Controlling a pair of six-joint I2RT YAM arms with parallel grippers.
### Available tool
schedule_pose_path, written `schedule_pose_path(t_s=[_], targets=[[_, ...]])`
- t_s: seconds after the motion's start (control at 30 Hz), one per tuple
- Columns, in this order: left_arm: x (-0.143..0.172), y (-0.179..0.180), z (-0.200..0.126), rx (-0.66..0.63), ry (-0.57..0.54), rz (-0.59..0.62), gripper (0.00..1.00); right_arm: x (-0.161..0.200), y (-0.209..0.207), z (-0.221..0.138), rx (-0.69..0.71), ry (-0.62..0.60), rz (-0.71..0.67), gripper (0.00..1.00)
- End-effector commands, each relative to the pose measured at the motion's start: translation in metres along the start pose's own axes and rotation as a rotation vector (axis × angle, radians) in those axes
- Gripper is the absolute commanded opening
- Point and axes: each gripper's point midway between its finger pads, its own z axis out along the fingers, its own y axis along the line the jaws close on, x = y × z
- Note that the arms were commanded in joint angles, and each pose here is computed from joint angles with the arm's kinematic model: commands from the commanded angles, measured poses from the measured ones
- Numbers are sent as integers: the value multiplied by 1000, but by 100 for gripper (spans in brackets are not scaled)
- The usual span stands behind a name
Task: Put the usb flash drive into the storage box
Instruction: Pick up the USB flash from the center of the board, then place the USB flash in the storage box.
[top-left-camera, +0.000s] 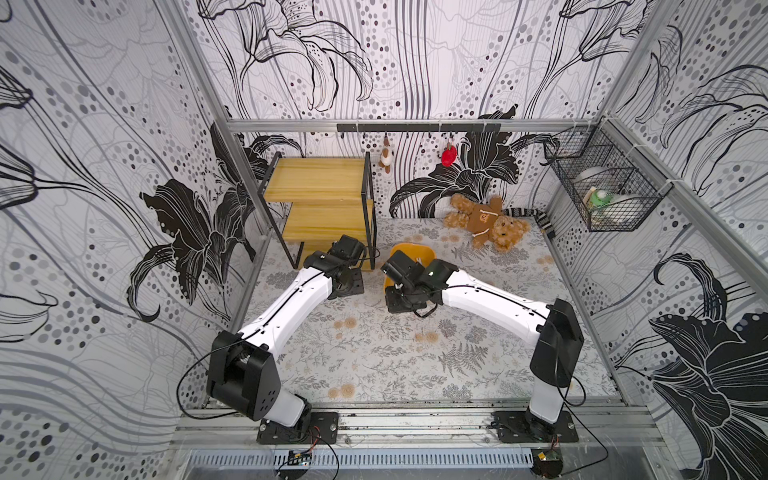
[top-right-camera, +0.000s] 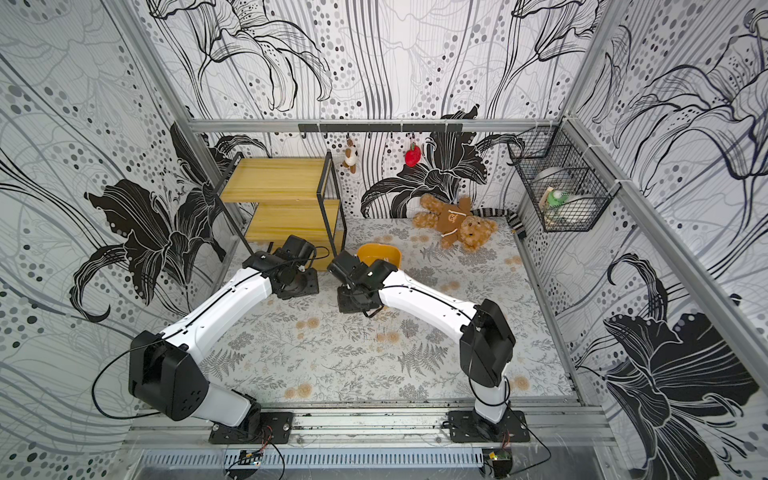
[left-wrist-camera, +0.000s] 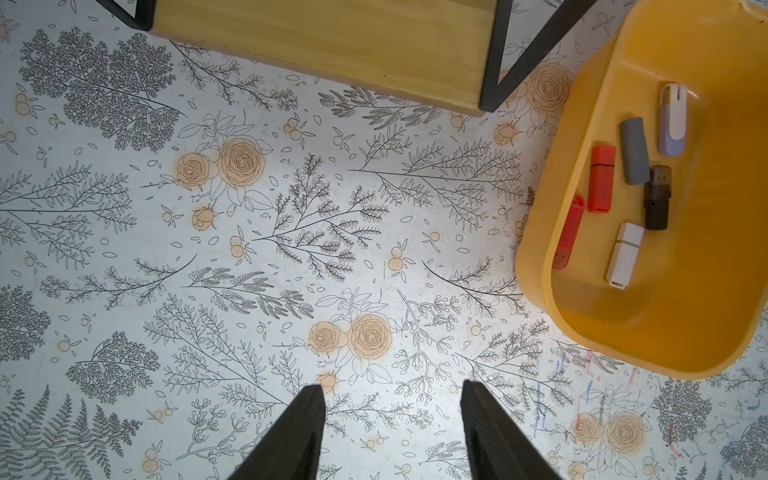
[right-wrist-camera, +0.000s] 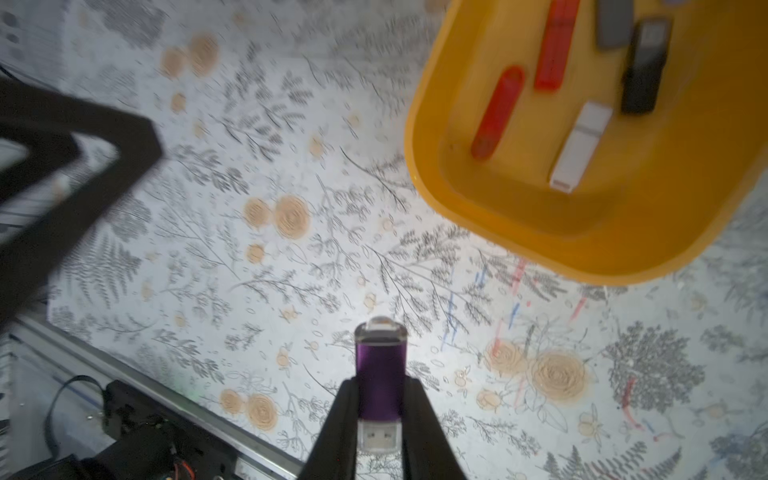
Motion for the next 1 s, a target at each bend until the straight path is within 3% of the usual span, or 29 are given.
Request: schedule_pose_path(t_s=[0.0, 0.27, 0.47, 0.97], targets=[[-6, 3, -4, 12, -30, -16, 58, -17, -31, -1, 127, 9, -37, 0], [-7, 8, -7, 8, -33, -19, 58, -75, -71, 22, 221, -33, -61, 0], [-5, 8, -4, 10, -25, -16, 58, -99, -100, 55, 264, -43, -60, 0], [-2, 10, -2, 11, -20, -16, 58, -99, -131, 118, 340, -15, -71, 0]])
